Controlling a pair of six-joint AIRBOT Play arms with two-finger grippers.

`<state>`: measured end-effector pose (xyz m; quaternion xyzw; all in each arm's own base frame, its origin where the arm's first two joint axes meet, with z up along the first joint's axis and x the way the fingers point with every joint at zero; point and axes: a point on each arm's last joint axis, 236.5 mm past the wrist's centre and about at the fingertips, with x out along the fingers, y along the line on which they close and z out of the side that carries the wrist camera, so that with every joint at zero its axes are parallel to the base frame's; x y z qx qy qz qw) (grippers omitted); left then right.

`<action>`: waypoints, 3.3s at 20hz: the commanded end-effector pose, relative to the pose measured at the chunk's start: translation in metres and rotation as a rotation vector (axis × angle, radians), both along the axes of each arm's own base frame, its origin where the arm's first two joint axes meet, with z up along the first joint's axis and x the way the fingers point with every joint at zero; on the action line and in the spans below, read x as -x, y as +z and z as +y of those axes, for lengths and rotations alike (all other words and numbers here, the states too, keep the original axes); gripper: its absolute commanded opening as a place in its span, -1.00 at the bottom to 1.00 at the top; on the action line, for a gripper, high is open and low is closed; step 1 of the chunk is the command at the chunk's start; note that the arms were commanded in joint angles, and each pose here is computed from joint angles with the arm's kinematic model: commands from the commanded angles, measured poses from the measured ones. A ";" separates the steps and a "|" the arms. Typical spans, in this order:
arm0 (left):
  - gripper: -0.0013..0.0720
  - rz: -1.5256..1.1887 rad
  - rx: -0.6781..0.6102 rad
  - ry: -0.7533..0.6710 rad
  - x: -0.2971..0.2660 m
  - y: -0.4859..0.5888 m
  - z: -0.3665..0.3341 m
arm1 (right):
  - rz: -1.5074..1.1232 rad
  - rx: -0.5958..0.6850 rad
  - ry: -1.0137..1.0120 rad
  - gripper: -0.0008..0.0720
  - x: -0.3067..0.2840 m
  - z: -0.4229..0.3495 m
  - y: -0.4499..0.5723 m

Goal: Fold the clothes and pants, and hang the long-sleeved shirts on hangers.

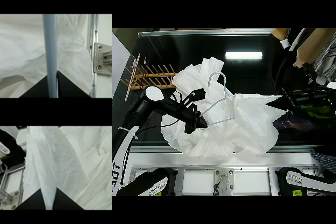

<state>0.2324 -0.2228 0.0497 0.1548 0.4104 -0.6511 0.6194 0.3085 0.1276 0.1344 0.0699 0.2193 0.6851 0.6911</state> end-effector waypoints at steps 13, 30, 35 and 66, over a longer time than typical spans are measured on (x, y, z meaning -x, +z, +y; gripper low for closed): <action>0.26 0.112 -0.036 0.172 -0.011 -0.001 0.009 | 0.001 0.001 -0.003 -0.95 -0.001 0.000 -0.001; 0.21 -0.067 0.108 0.931 -0.072 0.087 0.106 | -0.121 -0.250 -0.139 -0.96 -0.030 0.005 0.069; 0.20 0.023 0.159 1.112 -0.057 0.062 0.111 | -0.195 -0.242 -0.242 -0.96 -0.043 0.005 0.090; 0.20 -0.352 -0.486 0.717 -0.066 0.025 -0.101 | -0.214 -0.184 -0.389 -0.95 -0.067 -0.002 0.095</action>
